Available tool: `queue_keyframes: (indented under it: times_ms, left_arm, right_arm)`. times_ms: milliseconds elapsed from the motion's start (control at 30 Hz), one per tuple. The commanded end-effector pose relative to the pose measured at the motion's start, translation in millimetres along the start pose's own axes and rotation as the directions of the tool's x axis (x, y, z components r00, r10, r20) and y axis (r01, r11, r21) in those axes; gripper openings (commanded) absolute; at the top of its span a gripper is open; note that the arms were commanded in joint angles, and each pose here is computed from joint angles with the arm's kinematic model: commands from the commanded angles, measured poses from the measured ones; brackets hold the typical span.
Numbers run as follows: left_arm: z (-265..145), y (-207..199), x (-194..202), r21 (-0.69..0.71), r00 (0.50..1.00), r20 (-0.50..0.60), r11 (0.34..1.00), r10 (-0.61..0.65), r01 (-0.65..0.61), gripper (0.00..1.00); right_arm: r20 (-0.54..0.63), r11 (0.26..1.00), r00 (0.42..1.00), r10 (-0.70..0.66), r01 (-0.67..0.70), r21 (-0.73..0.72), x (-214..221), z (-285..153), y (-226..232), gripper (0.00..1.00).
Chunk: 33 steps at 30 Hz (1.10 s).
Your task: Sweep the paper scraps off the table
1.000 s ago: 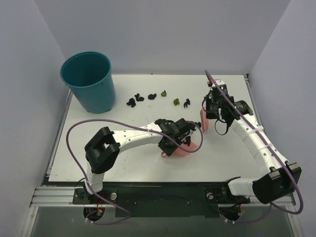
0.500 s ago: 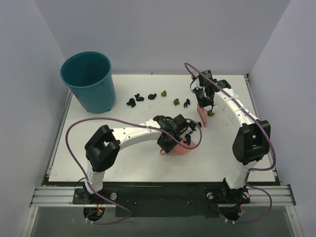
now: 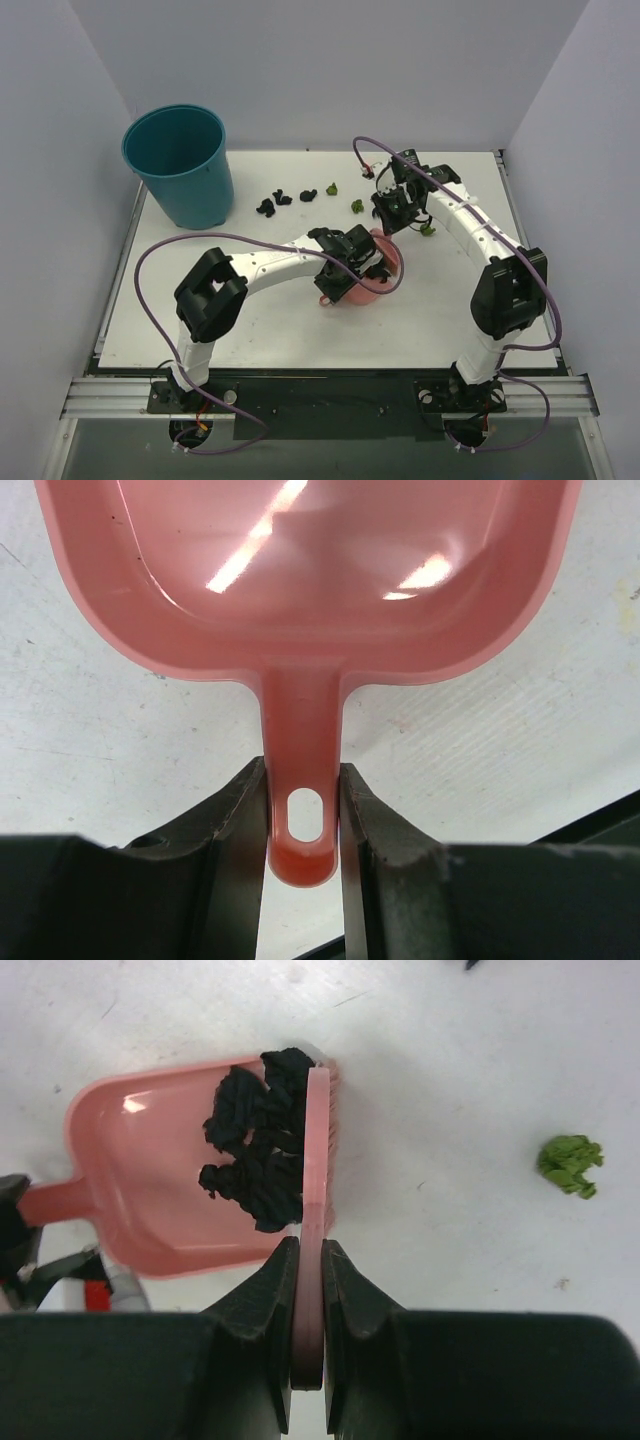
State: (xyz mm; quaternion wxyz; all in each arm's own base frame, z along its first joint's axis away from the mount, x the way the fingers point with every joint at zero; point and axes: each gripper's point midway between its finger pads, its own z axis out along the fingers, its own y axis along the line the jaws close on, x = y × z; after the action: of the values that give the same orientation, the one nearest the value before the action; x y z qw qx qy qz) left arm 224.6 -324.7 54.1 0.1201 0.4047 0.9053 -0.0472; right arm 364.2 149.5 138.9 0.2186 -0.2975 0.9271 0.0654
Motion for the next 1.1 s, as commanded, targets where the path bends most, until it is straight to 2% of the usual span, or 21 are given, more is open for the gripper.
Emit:
queue_keyframes:
  times_ms: [0, 167, 333, 433, 633, 833, 1067]
  left_arm:
    - [-6, 8, -20, -0.030, 0.997, 0.077, 1.000, 0.000, 0.002, 0.00]
    - [-2, 12, -21, -0.051, 0.995, 0.095, 0.998, -0.029, 0.034, 0.00]
    - [0, 15, -26, -0.069, 0.984, 0.162, 0.993, -0.080, 0.092, 0.00]
    - [-3, 18, -33, -0.080, 0.970, 0.220, 0.989, -0.104, 0.124, 0.00]
    - [-4, 20, -36, -0.079, 0.953, 0.271, 0.983, -0.139, 0.166, 0.00]
    - [-9, 21, -39, -0.080, 0.943, 0.292, 0.979, -0.158, 0.188, 0.00]
    - [-30, 27, -43, -0.091, 0.930, 0.331, 0.975, -0.162, 0.203, 0.00]
  right_arm:
    - [-0.013, 0.986, 1.000, -0.022, 0.020, -0.163, 18, -23, 37, 0.00]
    - [0.002, 0.983, 1.000, -0.014, 0.015, -0.185, 19, -34, 44, 0.00]
    - [0.016, 0.996, 0.999, 0.028, -0.027, -0.082, 18, -42, 29, 0.00]
    - [0.058, 0.996, 0.996, 0.063, -0.059, -0.074, 9, -50, 29, 0.00]
    - [0.125, 0.988, 0.981, 0.152, -0.148, -0.037, -3, -64, 28, 0.00]
    - [0.222, 0.961, 0.939, 0.262, -0.275, 0.029, -19, -85, 15, 0.00]
    - [0.359, 0.872, 0.841, 0.406, -0.474, 0.125, -20, -115, -22, 0.00]
